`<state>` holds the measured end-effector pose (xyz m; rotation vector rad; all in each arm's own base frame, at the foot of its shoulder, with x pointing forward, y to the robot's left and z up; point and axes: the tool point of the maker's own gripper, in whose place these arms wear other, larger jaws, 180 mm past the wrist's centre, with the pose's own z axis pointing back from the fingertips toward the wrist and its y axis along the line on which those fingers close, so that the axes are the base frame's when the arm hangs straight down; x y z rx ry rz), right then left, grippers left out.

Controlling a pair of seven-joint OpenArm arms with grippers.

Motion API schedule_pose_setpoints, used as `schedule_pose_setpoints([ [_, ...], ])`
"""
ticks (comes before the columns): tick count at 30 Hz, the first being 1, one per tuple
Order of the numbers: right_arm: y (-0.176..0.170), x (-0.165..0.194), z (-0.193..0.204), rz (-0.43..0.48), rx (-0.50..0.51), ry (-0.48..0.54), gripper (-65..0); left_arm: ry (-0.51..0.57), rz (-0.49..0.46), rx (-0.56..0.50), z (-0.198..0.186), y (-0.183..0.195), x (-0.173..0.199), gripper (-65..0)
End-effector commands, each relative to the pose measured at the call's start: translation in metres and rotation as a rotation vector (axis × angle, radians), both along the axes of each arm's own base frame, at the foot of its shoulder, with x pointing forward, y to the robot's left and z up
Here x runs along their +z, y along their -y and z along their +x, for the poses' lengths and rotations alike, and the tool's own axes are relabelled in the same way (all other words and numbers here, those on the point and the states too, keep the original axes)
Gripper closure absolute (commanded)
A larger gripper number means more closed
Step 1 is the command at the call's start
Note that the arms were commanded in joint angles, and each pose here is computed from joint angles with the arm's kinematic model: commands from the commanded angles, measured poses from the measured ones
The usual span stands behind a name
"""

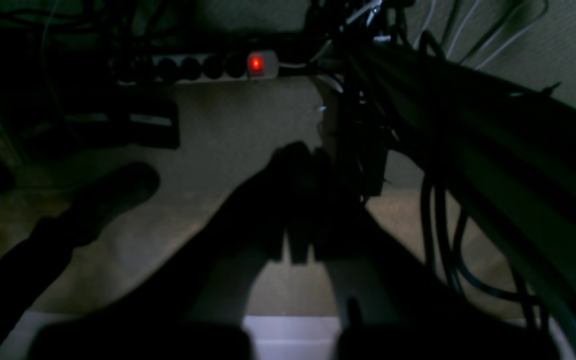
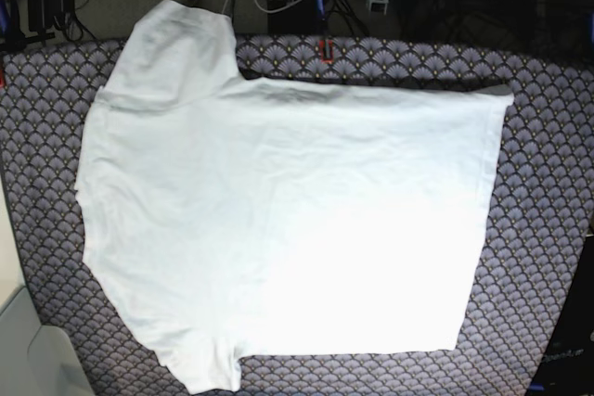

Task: Fold the T-shirt properly

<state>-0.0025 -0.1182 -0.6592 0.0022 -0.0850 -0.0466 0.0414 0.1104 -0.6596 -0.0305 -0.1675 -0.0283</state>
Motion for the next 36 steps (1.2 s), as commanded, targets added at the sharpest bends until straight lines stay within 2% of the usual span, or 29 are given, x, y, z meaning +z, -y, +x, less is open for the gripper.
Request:
schedule_pose_setpoints([
  [1, -0.002, 0.0, 0.0, 0.007, -0.001, 0.008, -1.0, 0.01, 0.001, 0.003, 0.003, -0.001, 0.0, -0.1],
  [12, -0.002, 0.001, -0.003, 0.007, -0.001, 0.005, -1.0, 0.023, -0.002, 0.003, -0.002, 0.001, 0.002, -0.1],
  [21, 0.004, 0.023, -0.007, -0.007, -0.002, 0.116, -1.0, 0.087, -0.012, 0.006, -0.018, 0.003, 0.017, -0.1],
  [26, 0.006, 0.039, -0.024, -0.013, 0.0, 0.145, -1.0, 0.114, 0.0, 0.0, -0.029, -0.007, 0.027, -0.1],
  [36, 0.009, 0.064, -0.033, -0.021, 0.002, 0.2, -1.0, 0.156, -0.002, -0.009, -0.039, -0.01, 0.06, -0.1],
])
